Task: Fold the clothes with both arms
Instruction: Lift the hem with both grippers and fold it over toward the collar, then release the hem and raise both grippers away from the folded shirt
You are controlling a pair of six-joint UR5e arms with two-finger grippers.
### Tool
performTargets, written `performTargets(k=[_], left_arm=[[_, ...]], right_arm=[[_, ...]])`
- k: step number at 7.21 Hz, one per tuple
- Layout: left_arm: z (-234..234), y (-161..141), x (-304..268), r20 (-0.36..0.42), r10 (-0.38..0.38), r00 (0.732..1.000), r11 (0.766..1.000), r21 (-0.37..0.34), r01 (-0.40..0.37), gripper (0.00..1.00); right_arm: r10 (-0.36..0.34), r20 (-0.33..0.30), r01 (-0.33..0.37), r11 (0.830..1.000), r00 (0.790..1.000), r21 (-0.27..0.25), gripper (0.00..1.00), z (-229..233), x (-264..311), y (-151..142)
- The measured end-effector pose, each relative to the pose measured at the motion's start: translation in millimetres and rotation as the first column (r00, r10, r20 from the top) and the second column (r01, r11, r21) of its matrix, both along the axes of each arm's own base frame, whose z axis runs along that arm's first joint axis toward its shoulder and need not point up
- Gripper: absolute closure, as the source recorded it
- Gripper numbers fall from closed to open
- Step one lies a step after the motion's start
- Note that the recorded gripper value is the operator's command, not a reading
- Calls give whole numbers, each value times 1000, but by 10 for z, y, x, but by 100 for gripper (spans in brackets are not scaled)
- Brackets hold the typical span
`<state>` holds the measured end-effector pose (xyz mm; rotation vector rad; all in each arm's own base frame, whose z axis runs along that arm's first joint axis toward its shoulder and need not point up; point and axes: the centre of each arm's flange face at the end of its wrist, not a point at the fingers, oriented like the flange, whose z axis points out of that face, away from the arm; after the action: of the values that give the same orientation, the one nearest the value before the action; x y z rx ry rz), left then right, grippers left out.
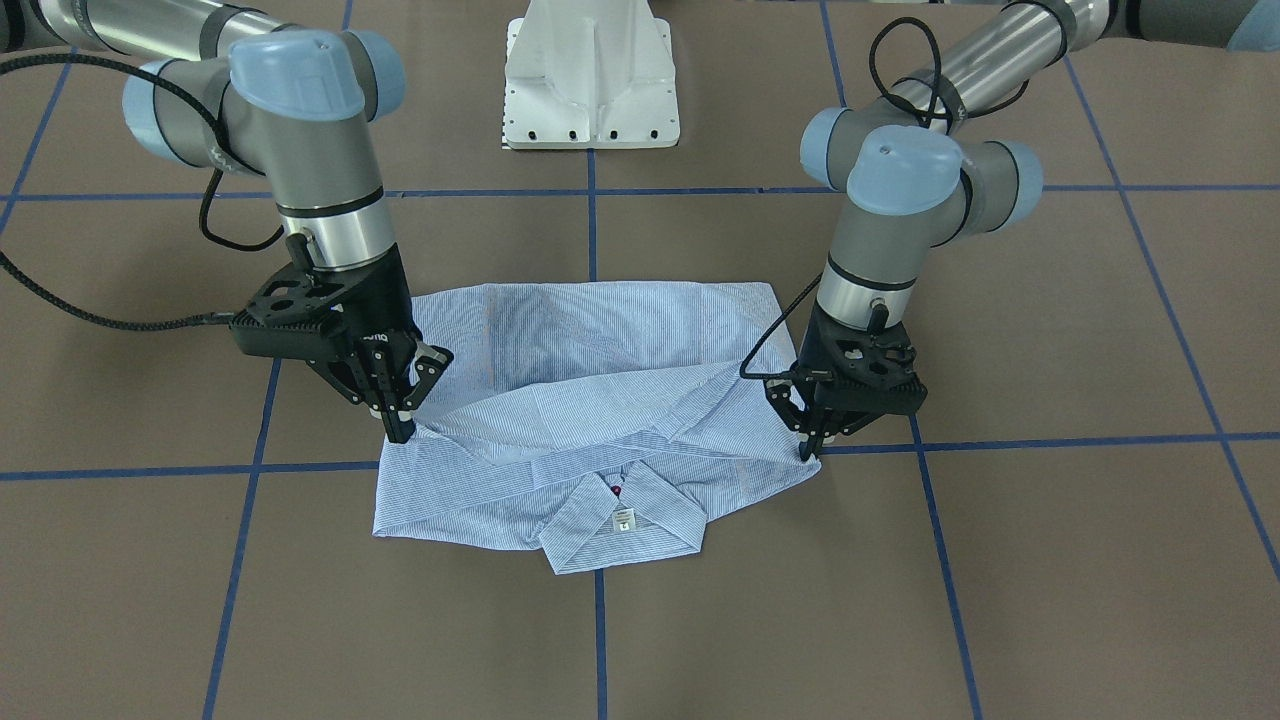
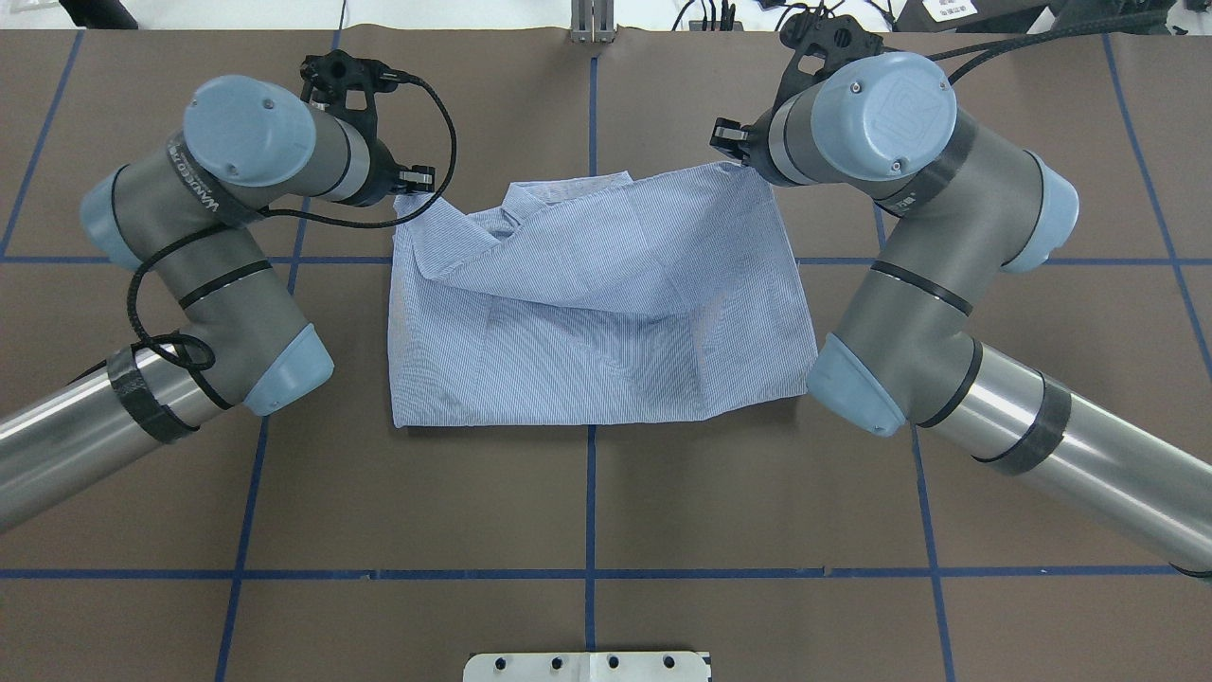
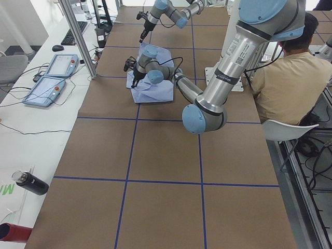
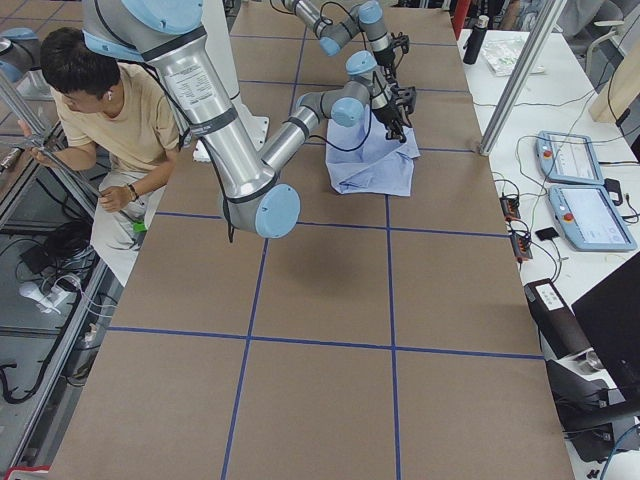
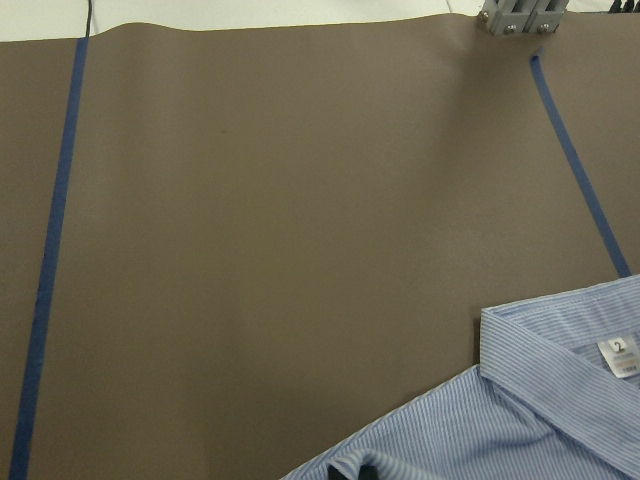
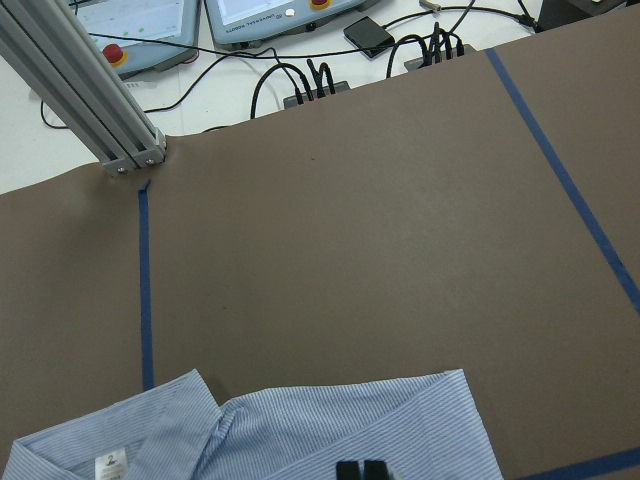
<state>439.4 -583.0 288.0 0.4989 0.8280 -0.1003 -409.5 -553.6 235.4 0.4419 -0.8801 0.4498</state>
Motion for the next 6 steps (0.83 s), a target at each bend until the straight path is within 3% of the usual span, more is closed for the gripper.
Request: performTargets(k=[4, 5, 6], left_arm=[[449, -317, 268, 53, -5, 999, 1000, 29, 3, 100], [486, -325, 272, 59, -1, 998, 999, 35, -1, 1], [496, -323, 264, 53, 2, 999, 999, 51, -4, 0]], right_arm=[[-84, -9, 84, 996, 996, 42, 100, 410, 311, -388], [-92, -16, 93, 994, 996, 53, 1, 601, 239, -448], [-96, -13, 96, 993, 995, 75, 0, 765, 103, -504]])
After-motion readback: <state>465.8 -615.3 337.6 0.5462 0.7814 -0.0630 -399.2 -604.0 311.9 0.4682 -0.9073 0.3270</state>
